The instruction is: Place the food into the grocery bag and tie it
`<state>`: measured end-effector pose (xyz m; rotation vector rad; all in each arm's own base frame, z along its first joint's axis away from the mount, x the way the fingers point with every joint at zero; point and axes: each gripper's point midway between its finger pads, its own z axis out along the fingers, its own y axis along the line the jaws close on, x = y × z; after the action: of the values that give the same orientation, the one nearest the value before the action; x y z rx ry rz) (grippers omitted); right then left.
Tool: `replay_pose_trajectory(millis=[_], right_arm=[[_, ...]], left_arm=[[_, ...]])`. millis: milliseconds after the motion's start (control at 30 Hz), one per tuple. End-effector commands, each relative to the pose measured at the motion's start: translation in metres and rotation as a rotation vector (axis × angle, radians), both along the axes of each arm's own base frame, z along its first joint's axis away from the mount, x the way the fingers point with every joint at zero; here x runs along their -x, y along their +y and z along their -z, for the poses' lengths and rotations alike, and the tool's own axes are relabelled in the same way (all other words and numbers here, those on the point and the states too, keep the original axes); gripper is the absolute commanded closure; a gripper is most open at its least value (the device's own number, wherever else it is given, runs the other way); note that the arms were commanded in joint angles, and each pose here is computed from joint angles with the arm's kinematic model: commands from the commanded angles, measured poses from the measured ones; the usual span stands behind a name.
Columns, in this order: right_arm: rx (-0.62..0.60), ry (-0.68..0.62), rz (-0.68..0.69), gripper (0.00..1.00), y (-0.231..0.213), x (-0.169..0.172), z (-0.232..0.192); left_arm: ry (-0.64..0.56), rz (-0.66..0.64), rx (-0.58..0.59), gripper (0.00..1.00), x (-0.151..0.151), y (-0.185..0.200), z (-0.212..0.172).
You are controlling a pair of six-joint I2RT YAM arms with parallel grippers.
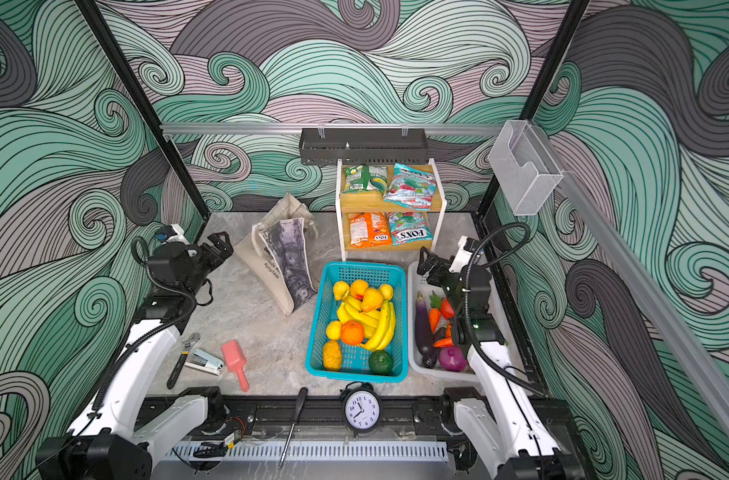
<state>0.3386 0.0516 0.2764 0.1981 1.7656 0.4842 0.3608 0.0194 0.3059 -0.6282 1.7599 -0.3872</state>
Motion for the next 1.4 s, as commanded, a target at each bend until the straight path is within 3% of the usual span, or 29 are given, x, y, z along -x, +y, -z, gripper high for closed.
replay_pose_trajectory(millis=[0, 167, 300, 500, 600, 700, 800, 900, 1000, 1067, 1133, 1367], right_arm=[[0.020, -0.007, -0.243, 0.01, 0.051, 0.017, -0.024], [0.122, -0.040, -0.429, 0.01, 0.104, 0.034, -0.041], [0.156, -0.045, -0.545, 0.02, 0.137, 0.045, -0.047], [0.253, -0.038, -0.749, 0.01, 0.193, 0.067, -0.045], [0.290, -0.042, -0.779, 0.01, 0.208, 0.071, -0.040], [0.307, -0.048, -0.796, 0.01, 0.214, 0.074, -0.039], [0.311, -0.056, -0.802, 0.01, 0.215, 0.075, -0.038], [0.321, -0.064, -0.797, 0.01, 0.213, 0.075, -0.036], [0.337, -0.071, -0.793, 0.01, 0.211, 0.077, -0.037], [0.341, -0.080, -0.791, 0.01, 0.209, 0.078, -0.038], [0.341, -0.088, -0.787, 0.01, 0.208, 0.078, -0.039], [0.315, -0.086, -0.811, 0.01, 0.213, 0.080, -0.040]], left_arm=[[0.088, 0.165, 0.127, 0.02, -0.004, -0.036, -0.004], [0.192, 0.243, 0.036, 0.01, -0.029, -0.057, -0.012], [0.241, 0.192, -0.088, 0.01, -0.048, -0.055, -0.017], [0.343, 0.194, -0.084, 0.01, -0.085, -0.060, 0.007], [0.385, 0.199, -0.071, 0.03, -0.095, -0.065, 0.021], [0.415, 0.156, -0.133, 0.07, -0.105, -0.061, 0.031], [0.455, 0.185, -0.120, 0.17, -0.120, -0.069, 0.042], [0.480, 0.229, -0.066, 0.41, -0.128, -0.082, 0.052], [0.483, 0.255, -0.033, 0.57, -0.130, -0.092, 0.059], [0.483, 0.278, -0.005, 0.75, -0.129, -0.097, 0.061], [0.480, 0.288, 0.003, 0.99, -0.127, -0.099, 0.059], [0.450, 0.349, -0.010, 1.00, -0.109, -0.105, 0.037]])
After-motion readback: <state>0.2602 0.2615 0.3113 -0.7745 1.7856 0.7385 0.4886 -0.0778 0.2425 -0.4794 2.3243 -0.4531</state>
